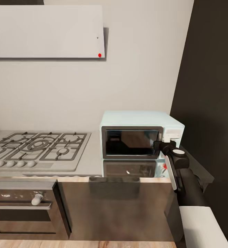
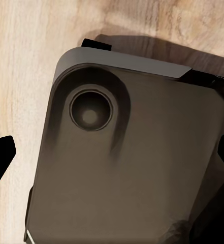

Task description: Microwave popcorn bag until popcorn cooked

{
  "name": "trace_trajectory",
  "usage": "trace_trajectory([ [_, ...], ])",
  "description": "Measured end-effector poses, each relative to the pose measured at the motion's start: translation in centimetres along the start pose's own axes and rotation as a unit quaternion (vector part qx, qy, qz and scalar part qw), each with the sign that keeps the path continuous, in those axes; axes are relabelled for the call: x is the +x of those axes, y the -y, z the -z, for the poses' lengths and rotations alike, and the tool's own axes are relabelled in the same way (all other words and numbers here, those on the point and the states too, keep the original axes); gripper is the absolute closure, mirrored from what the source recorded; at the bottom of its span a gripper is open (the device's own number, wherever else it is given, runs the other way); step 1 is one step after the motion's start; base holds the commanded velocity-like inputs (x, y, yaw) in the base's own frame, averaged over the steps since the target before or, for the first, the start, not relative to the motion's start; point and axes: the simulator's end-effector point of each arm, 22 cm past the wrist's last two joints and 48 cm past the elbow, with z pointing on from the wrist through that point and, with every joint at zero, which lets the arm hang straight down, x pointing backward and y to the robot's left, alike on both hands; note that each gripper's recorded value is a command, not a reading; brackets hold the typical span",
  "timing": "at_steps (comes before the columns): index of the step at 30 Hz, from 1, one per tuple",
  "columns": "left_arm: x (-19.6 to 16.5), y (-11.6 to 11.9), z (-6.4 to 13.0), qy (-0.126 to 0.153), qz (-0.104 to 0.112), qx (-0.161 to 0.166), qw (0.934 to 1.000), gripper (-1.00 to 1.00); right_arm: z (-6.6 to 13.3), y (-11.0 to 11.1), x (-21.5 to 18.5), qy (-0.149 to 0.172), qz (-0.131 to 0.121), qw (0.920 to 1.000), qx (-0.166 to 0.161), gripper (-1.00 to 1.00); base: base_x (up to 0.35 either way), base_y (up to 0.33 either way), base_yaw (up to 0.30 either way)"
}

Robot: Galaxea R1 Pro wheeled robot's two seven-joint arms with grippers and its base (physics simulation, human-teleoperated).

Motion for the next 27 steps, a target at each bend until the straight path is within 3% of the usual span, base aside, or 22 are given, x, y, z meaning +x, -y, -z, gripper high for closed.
trace_trajectory([
  [7,0.0,0.0,0.0,0.000,0.000,0.000,1.0000,-1.00,0.0,0.8,0.0,-0.001,0.016,0.9997,0.016,1.00,0.000,0.000,0.000],
  [13,0.0,0.0,0.0,0.000,0.000,0.000,1.0000,-1.00,0.0,0.8,0.0,-0.001,0.015,0.9998,0.015,1.00,-0.006,0.000,0.000],
  [27,0.0,0.0,0.0,0.000,0.001,0.000,1.0000,-1.00,0.0,-0.4,0.1,-0.002,-0.009,0.9999,-0.009,1.00,-0.234,0.000,0.000],
])
